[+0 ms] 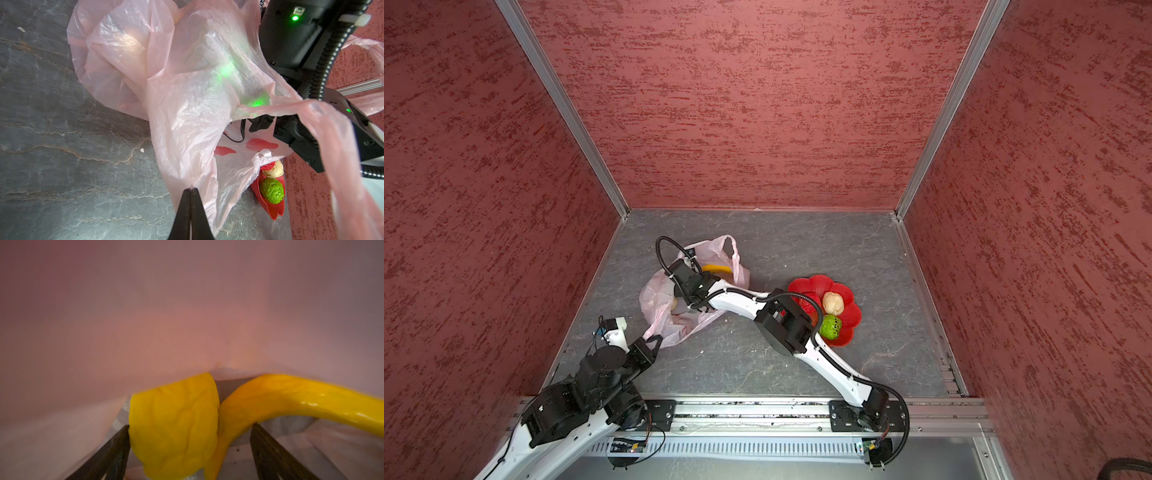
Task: Take the fake fruits out of the plastic bag
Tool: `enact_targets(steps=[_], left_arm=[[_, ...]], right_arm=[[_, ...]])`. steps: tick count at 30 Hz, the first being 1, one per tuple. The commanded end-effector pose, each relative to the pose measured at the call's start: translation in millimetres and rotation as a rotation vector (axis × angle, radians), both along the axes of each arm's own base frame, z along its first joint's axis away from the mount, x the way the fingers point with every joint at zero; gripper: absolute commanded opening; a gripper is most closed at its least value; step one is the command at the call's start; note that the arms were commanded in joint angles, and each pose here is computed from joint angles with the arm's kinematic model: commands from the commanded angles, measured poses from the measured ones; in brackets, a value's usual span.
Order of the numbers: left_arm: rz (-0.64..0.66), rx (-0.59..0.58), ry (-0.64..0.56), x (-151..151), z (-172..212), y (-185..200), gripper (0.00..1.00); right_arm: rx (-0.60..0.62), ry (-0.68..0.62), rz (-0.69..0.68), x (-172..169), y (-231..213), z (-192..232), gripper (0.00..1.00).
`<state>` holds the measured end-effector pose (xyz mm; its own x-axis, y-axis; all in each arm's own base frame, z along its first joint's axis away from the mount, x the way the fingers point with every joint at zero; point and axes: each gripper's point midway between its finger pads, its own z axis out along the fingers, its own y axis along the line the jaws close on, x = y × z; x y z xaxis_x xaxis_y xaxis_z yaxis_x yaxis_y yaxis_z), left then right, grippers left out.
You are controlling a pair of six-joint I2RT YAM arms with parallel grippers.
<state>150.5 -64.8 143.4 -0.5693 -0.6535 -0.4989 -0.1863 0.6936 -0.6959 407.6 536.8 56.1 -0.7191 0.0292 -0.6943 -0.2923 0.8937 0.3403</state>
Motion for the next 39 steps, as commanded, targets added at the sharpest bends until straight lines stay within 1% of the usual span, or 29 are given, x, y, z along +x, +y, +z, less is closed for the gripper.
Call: enact_targets(steps=[1,6,13,25,28,31,39], left_arm=[[-0.024,-0.003,-0.016,0,1,-3,0.00],[-0.025,0.000,-0.016,0,1,-3,0.00],[-0.022,0.005,-0.013,-1,2,-1,0.00],[-0.010,0.002,-0.021,0,3,0,0.00],[-0.010,0.000,-0.018,0,3,0,0.00],[-0.011,0.000,-0.017,-1,4,0,0.00],[-0.007,0.003,-0.024,0,5,1,0.00]], right_arm=[[0.013,0.011,-0.018,7,-1,-1,0.88],[0.025,0.010,-0.027,11,-2,-1,0.84],[0.041,0.011,-0.026,13,-1,0,0.73],[0.068,-0.003,-0.004,10,-1,11,0.59],[0.068,-0.006,0.002,9,-1,13,0.57],[0.072,-0.005,0.009,9,1,13,0.53],[0.083,-0.016,0.012,8,-1,19,0.52]])
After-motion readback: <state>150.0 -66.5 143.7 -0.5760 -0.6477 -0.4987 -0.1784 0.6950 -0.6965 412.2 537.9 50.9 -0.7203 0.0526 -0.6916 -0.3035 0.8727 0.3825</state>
